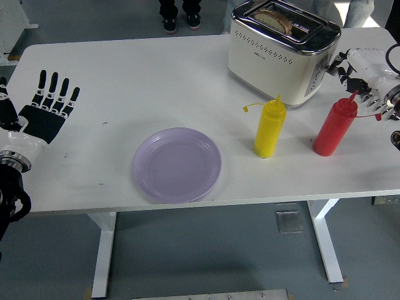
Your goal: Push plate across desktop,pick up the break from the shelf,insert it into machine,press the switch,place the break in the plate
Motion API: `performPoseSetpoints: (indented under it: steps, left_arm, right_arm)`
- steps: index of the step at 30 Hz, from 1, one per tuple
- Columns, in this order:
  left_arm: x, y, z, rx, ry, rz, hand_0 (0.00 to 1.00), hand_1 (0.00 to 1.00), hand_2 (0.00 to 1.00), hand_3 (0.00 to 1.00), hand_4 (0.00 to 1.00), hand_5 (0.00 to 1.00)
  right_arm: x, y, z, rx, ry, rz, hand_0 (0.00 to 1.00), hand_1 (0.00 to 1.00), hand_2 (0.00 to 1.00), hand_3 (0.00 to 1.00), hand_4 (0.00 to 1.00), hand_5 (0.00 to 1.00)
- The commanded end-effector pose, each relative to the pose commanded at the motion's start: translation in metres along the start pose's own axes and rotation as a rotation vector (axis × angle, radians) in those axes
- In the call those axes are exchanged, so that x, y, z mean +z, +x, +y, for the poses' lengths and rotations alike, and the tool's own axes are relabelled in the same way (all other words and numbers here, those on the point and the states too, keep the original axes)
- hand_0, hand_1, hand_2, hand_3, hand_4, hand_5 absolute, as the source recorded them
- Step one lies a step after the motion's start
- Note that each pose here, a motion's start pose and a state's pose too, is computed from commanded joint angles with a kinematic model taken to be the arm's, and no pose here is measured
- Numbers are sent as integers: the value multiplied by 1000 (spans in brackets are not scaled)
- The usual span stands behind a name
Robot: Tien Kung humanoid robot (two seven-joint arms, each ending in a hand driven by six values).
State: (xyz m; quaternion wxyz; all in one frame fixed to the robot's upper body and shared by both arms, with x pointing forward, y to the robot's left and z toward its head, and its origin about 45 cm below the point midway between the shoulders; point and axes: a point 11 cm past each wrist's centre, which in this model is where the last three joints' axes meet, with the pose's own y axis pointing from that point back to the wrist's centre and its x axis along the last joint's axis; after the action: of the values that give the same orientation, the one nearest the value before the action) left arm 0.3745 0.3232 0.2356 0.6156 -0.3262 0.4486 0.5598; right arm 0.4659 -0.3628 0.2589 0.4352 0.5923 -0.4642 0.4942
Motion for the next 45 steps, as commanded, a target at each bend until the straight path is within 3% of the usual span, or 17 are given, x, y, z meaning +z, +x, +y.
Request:
performPoseSetpoints:
  steps: [23, 29, 30, 37, 45]
  left_arm:
    - [-4, 1, 1, 1, 9, 15, 811, 742, 703, 697, 796, 998]
    - [-4, 2, 1, 4, 7, 19, 811, 742, 702, 697, 796, 998]
    - [-4, 2, 1, 4, 7, 20, 811, 741, 703, 696, 795, 998]
    - [-4, 3, 2, 6, 8, 25, 810, 740, 701, 696, 795, 998]
    - [-4, 4, 3, 8, 9, 31, 810, 741, 702, 696, 795, 998]
  right_arm:
    - [5, -31, 2, -42, -19, -32, 448, 472, 615, 552, 258, 2]
    - [4, -36, 4, -51, -20, -45, 452, 494, 616, 553, 257, 2]
    - [4, -36, 4, -50, -19, -48, 467, 536, 619, 556, 256, 2]
    - [2, -25, 4, -22, -15, -64, 471, 544, 621, 557, 257, 2]
    - [4, 6, 11, 45, -18, -94, 481, 551, 625, 561, 258, 2]
